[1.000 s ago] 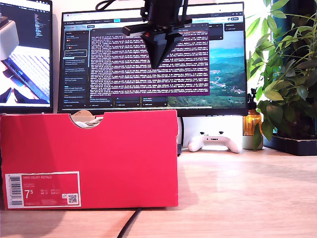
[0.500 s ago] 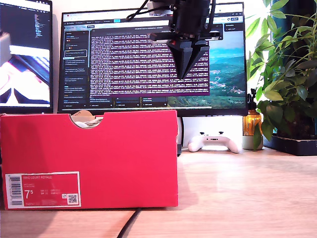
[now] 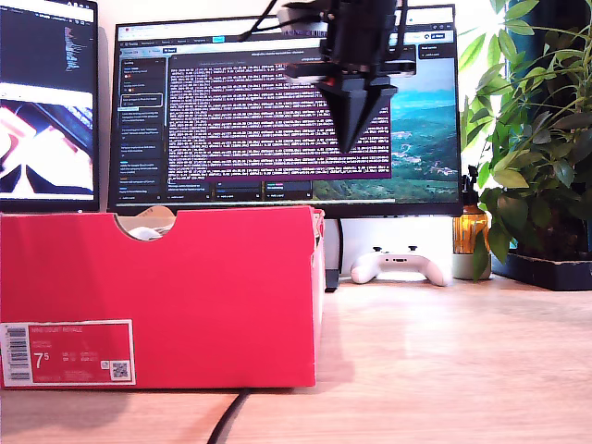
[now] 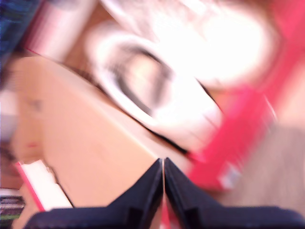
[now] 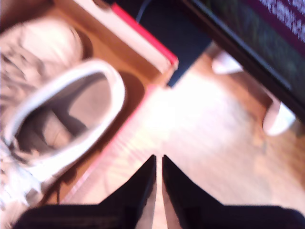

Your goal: Pack the white shoes by picking the first shoe and placing it inside the red shoebox, left side, then picking and rotating the second shoe and placing it in the shoebox

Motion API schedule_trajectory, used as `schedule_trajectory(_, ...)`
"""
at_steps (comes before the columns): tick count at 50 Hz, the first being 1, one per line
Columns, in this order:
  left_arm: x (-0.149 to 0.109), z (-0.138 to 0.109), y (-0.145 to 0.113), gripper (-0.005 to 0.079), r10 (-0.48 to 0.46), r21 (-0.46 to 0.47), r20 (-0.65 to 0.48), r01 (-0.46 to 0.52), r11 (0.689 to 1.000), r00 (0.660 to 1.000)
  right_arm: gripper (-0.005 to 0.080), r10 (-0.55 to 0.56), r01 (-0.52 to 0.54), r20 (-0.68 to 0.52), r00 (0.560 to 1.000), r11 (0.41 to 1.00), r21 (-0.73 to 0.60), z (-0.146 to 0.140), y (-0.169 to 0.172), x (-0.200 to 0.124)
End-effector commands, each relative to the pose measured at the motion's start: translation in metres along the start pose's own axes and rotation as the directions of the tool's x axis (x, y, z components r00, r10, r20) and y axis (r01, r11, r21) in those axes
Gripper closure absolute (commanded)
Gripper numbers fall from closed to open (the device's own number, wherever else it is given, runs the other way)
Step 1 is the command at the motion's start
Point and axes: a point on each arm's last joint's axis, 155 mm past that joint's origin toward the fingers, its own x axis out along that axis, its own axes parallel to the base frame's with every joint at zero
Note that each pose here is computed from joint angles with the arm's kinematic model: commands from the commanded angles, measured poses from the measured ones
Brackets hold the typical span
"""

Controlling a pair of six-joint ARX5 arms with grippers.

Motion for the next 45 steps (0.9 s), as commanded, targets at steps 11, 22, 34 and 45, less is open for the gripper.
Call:
schedule_trajectory(11,-0.011,0.005,0.003,0.0754,-0.019,-0.137,-0.016,0.017,0.990,1.000,0.0762,-0.007,0.006,0.017,1.000,1.000,0.018,0.001,-0.009,-0.009)
schedule_trajectory(22,-0.031,0.040,0.026,0.0754,0.053,-0.206,0.123,-0.027,0.978,0.991,0.0762,0.004,-0.003,-0.017,1.000,1.000,0.023,-0.011,-0.010,-0.012)
schedule_trajectory(34,-0.030,0.054,0.025,0.0754,0.012,-0.223,0.197,0.032,0.974,0.980,0.0762,0.000,-0.002,0.037,0.999,0.998,0.071,-0.019,-0.025,-0.028)
schedule_trajectory(45,-0.030,0.057,0.058,0.0754,0.079,-0.289,0.247,-0.005,0.957,0.966,0.0762,-0.035,0.025,0.084,0.996,0.993,0.113,-0.043,-0.040,-0.041)
